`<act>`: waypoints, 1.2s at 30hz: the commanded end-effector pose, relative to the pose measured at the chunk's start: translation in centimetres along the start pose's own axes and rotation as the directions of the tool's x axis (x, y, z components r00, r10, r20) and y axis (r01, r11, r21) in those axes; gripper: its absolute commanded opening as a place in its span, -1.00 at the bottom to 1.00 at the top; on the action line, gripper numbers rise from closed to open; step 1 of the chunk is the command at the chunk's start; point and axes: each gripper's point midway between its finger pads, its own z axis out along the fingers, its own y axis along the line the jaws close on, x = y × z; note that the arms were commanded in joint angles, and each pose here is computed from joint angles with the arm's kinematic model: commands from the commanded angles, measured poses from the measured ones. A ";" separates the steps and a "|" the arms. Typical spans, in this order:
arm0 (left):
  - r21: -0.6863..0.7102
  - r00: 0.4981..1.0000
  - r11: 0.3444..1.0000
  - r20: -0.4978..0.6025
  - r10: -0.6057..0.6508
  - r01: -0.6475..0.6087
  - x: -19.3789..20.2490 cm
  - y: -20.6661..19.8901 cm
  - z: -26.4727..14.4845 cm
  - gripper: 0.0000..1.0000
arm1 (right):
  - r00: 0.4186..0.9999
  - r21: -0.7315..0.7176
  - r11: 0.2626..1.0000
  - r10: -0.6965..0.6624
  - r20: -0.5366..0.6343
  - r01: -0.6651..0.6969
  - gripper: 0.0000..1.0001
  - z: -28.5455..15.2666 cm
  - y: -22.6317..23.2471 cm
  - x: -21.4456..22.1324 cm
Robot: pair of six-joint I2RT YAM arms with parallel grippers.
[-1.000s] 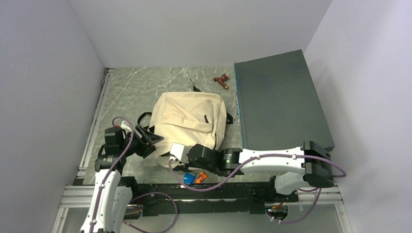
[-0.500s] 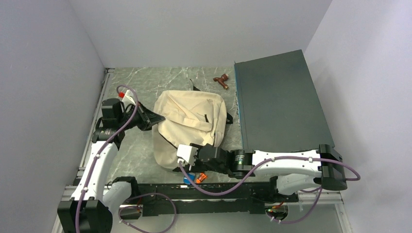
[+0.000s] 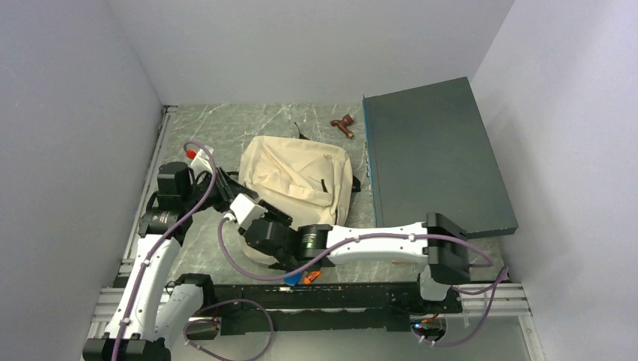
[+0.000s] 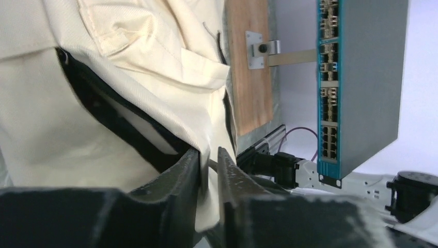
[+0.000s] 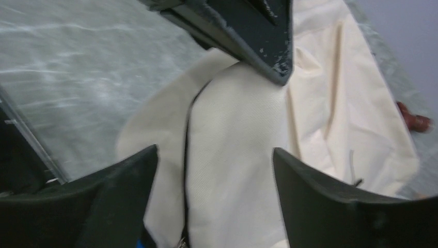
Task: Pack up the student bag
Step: Adjust the student bag at the center of the board.
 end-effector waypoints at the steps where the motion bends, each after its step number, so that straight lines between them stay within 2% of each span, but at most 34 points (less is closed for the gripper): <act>1: -0.191 0.998 0.981 0.060 0.029 -0.017 -0.3 1.7 -2.0 -0.35 | 0.999 0.204 0.979 -0.007 -0.038 0.015 -0.44 -0.4 -3.3 -0.6; 3: -0.320 0.992 0.946 0.127 -0.014 0.054 0.1 4.1 -3.2 -0.06 | 1.000 0.153 0.988 0.009 -0.021 -0.006 -0.73 -0.6 -2.7 -0.9; 5: -0.369 0.973 0.920 0.223 -0.051 0.133 0.9 5.5 -4.6 0.14 | 0.997 0.113 0.990 0.081 -0.007 -0.079 -1.00 -0.8 -2.2 -0.9; 7: -0.374 0.948 0.903 0.302 -0.100 0.214 1.8 6.6 -5.4 0.47 | 0.991 0.087 0.987 0.137 -0.003 -0.137 -1.00 -1.0 -2.3 -1.0; 8: -0.370 0.938 0.897 0.325 -0.120 0.243 2.3 7.0 -5.7 0.54 | 0.987 0.082 0.984 0.161 0.003 -0.161 -1.00 -1.2 -2.4 -1.1; 10: -0.358 0.921 0.883 0.349 -0.174 0.303 3.3 7.6 -5.9 0.54 | 0.978 0.076 0.975 0.208 0.020 -0.209 -1.00 -1.6 -2.8 -1.4; 12: -0.308 0.925 0.895 0.305 -0.228 0.322 4.4 7.1 -5.1 0.48 | 0.966 0.031 0.966 0.256 0.034 -0.257 -1.00 -1.8 -2.7 -1.6; 16: -0.193 0.921 0.901 0.101 -0.375 0.388 7.5 5.9 -2.7 0.42 | 0.956 -0.028 0.957 0.289 0.051 -0.288 -0.99 -2.1 -3.1 -1.9; 19: -0.193 0.903 0.886 -0.002 -0.431 0.422 8.8 5.6 -2.1 0.35 | 0.958 -0.034 0.960 0.279 0.058 -0.278 -0.95 -2.1 -3.5 -1.7; 21: -0.224 0.903 0.881 -0.011 -0.430 0.417 8.7 5.3 -2.3 0.36 | 0.962 -0.045 0.963 0.268 0.057 -0.266 -0.95 -2.1 -3.4 -1.7; 24: -0.229 0.910 0.885 0.008 -0.415 0.406 7.7 4.5 -2.0 0.51 | 0.964 -0.060 0.965 0.258 0.057 -0.255 -1.00 -2.1 -3.2 -2.0; 26: -0.230 0.899 0.878 -0.028 -0.436 0.419 7.9 3.8 -1.3 0.57 | 0.969 -0.056 0.969 0.242 0.052 -0.240 -1.00 -1.9 -3.1 -1.9; 30: -0.417 0.835 0.789 -0.116 -0.538 0.451 10.0 4.3 -0.4 0.50 | 0.974 -0.066 0.974 0.219 0.054 -0.216 -1.00 -1.7 -2.7 -2.1; 33: -0.474 0.788 0.744 -0.155 -0.596 0.470 10.8 3.5 0.2 0.48 | 0.980 -0.065 0.980 0.191 0.058 -0.187 -1.00 -1.7 -2.4 -2.3; 36: -0.482 0.729 0.708 -0.186 -0.659 0.517 11.5 2.7 1.1 0.58 | 0.988 -0.053 0.989 0.140 0.058 -0.137 -1.00 -1.7 -2.1 -2.6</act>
